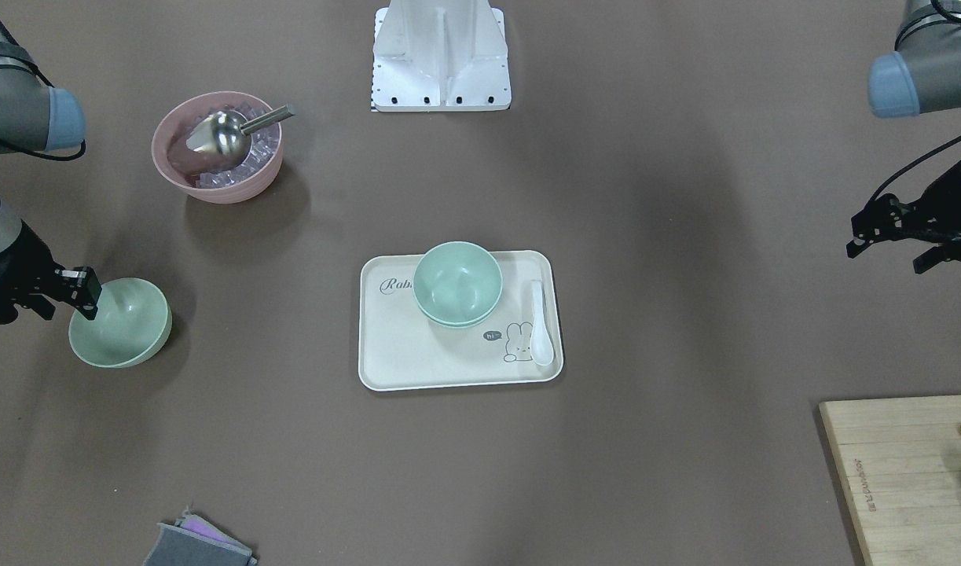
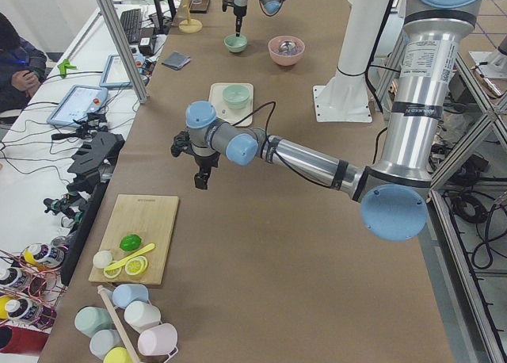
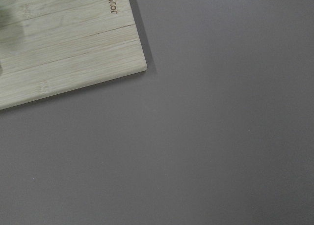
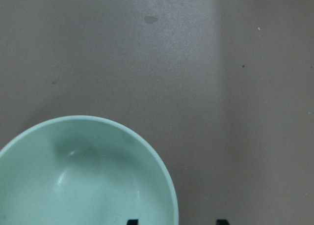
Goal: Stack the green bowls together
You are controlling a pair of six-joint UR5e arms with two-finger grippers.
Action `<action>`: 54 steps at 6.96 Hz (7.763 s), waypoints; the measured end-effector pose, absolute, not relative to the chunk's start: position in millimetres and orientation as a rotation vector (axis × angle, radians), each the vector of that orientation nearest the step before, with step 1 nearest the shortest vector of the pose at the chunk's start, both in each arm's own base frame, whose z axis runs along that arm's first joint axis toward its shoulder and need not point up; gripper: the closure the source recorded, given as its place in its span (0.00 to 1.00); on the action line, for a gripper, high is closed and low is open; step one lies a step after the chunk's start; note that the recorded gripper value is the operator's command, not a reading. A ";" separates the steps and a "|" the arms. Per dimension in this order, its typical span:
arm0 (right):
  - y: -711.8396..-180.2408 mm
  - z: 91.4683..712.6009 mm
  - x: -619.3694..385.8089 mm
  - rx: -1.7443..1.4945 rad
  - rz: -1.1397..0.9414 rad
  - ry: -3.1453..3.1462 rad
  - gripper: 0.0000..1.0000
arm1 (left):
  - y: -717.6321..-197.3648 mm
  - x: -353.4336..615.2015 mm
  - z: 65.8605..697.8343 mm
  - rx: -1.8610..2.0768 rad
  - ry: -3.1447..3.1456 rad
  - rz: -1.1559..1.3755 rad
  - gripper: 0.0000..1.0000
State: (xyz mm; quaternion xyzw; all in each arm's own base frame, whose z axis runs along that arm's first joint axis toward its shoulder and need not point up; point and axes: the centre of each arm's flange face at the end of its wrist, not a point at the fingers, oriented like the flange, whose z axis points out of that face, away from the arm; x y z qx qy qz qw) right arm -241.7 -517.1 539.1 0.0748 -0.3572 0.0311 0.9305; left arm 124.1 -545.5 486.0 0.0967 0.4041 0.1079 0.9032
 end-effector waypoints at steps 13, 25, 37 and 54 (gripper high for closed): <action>-559.8 371.7 -300.1 0.121 0.137 -0.852 1.00 | -550.6 112.7 509.9 0.153 0.822 0.182 0.00; -460.4 162.3 -558.2 0.018 0.539 -0.849 1.00 | -504.7 -70.2 683.4 0.137 0.735 0.265 0.00; -454.3 176.6 -563.1 0.035 0.506 -0.837 0.00 | -502.4 -69.2 683.6 0.137 0.738 0.266 0.00; -462.6 637.8 41.9 0.076 -0.280 -0.614 0.00 | -465.9 -67.4 626.6 0.053 0.752 0.161 0.00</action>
